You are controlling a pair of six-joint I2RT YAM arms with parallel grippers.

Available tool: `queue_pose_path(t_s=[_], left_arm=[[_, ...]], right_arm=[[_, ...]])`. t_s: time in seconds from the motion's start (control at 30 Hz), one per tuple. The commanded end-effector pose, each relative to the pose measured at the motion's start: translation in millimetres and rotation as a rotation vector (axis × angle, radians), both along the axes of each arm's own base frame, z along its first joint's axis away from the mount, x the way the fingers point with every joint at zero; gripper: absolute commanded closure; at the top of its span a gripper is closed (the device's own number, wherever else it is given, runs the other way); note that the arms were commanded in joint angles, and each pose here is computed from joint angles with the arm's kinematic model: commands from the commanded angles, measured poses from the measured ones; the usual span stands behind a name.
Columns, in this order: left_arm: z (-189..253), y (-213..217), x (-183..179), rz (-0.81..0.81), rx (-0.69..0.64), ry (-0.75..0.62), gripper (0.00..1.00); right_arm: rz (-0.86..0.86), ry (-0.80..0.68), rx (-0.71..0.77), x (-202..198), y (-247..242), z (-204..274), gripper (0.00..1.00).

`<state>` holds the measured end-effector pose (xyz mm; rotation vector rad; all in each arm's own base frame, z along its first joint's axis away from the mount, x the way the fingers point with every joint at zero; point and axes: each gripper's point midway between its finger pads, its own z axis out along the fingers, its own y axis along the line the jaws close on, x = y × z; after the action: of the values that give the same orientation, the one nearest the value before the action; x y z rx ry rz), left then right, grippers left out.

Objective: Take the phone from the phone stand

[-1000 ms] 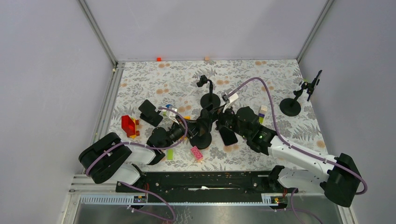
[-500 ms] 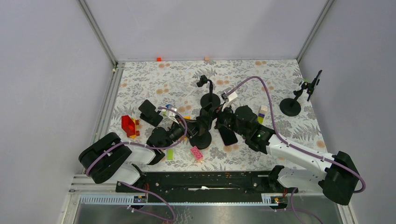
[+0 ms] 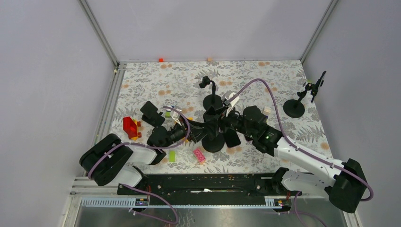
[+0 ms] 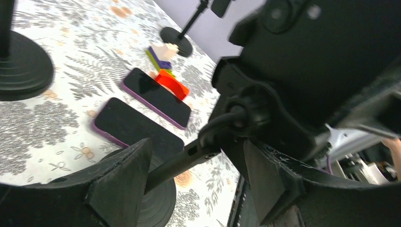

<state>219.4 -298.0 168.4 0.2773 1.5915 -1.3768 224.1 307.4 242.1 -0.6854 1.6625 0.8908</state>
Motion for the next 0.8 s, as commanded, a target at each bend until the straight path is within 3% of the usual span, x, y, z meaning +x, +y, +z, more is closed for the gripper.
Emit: queue_pose_path(t_s=[0.0, 0.27, 0.47, 0.77], left_arm=[[67.3, -8.7, -32.6, -0.211, -0.126, -0.238, 0.25], [76.4, -2.9, -72.5, -0.372, -0.085, -0.442, 0.33], [81.9, 4.8, -78.3, -0.347, -0.056, -0.561, 0.37], [83.9, 1.8, -87.5, -0.415, -0.022, -0.622, 0.45]], right_arm=[[0.153, -0.090, 0.015, -13.2, 1.6, 12.9, 1.00], [0.384, -0.145, 0.063, -42.8, -1.1, 21.8, 0.96], [0.581, -0.190, 0.095, -79.1, -4.2, 34.3, 0.97], [0.594, -0.189, 0.107, -81.3, -4.0, 40.3, 1.00]])
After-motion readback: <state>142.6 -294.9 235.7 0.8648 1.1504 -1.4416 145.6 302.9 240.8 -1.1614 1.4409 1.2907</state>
